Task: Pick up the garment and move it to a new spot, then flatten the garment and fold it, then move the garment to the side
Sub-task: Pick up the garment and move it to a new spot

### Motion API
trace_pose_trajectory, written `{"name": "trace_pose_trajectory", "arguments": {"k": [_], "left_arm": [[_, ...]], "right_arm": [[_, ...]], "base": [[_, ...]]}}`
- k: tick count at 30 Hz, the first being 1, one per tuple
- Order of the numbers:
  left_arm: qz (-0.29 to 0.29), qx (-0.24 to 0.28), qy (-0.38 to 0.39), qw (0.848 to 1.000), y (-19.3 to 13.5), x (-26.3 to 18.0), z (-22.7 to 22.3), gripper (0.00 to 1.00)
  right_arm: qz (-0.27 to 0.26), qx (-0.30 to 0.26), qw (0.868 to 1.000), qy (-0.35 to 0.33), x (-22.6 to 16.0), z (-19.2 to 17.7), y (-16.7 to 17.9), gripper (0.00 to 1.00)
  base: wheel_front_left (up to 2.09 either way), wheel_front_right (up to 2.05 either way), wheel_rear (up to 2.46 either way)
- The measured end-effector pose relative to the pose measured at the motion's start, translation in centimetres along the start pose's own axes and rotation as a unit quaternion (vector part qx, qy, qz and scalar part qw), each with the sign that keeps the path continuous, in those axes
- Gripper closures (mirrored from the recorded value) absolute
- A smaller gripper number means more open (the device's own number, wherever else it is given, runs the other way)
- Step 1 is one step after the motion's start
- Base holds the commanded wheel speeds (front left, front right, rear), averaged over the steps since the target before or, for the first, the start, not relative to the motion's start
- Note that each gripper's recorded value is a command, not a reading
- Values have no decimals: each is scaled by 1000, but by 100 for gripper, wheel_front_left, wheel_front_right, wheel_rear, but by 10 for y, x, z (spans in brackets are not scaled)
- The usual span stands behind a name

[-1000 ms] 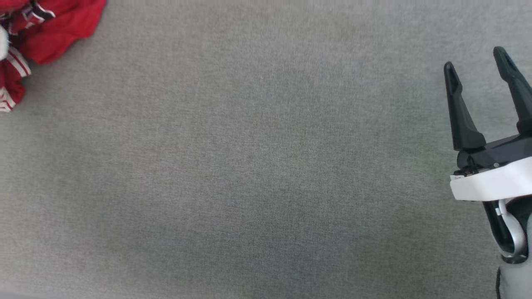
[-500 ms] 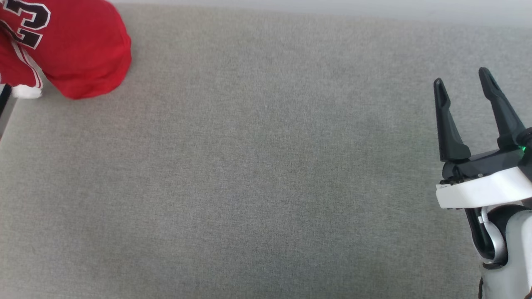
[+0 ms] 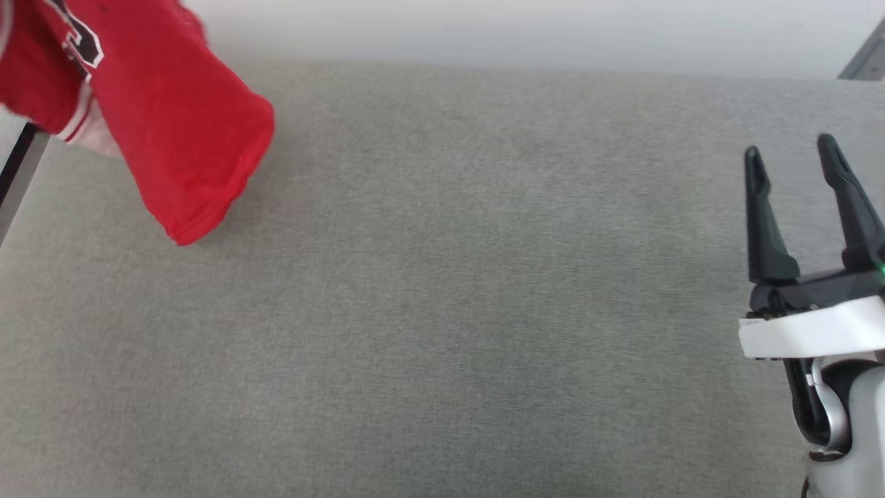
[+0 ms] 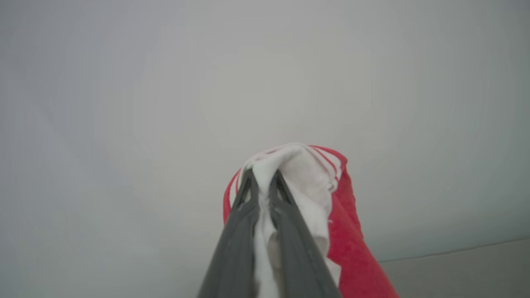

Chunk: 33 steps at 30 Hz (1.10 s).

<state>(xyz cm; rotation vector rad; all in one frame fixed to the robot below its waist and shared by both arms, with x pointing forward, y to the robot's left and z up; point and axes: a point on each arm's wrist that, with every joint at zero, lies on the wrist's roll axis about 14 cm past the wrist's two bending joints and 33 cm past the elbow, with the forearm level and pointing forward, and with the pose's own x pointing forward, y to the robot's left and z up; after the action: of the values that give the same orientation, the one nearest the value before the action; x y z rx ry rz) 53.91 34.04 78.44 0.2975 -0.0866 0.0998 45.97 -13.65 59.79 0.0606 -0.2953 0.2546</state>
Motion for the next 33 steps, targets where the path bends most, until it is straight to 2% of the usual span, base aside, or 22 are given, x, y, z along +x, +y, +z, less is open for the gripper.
{"name": "trace_pose_trajectory", "arguments": {"k": [10,17,21,24,30,31,33], "left_arm": [[-135,-1,-14,991,-98,-1,31,100],[-261,-10,5,965,-197,-13,34,100],[-334,-4,43,942,-251,-30,18,100],[-387,-4,81,919,-293,-47,-5,100],[-456,10,182,871,-352,-83,-76,100],[-470,15,217,856,-365,-94,-103,100],[-483,17,252,838,-378,-106,-130,100]], "right_arm": [[-71,-23,997,-23,-33,26,-43,0],[-131,-41,990,-26,-66,40,-77,0],[-160,-48,986,-27,-83,44,-91,0],[-177,-47,983,-21,-93,42,-98,0],[-198,-41,979,-7,-106,30,-106,0],[-201,-37,979,-3,-107,25,-106,0],[-204,-34,978,3,-107,19,-107,0]], "base": [[0,0,0],[0,0,0],[0,0,0],[0,0,0],[0,0,0],[0,0,0],[0,0,0]]}}
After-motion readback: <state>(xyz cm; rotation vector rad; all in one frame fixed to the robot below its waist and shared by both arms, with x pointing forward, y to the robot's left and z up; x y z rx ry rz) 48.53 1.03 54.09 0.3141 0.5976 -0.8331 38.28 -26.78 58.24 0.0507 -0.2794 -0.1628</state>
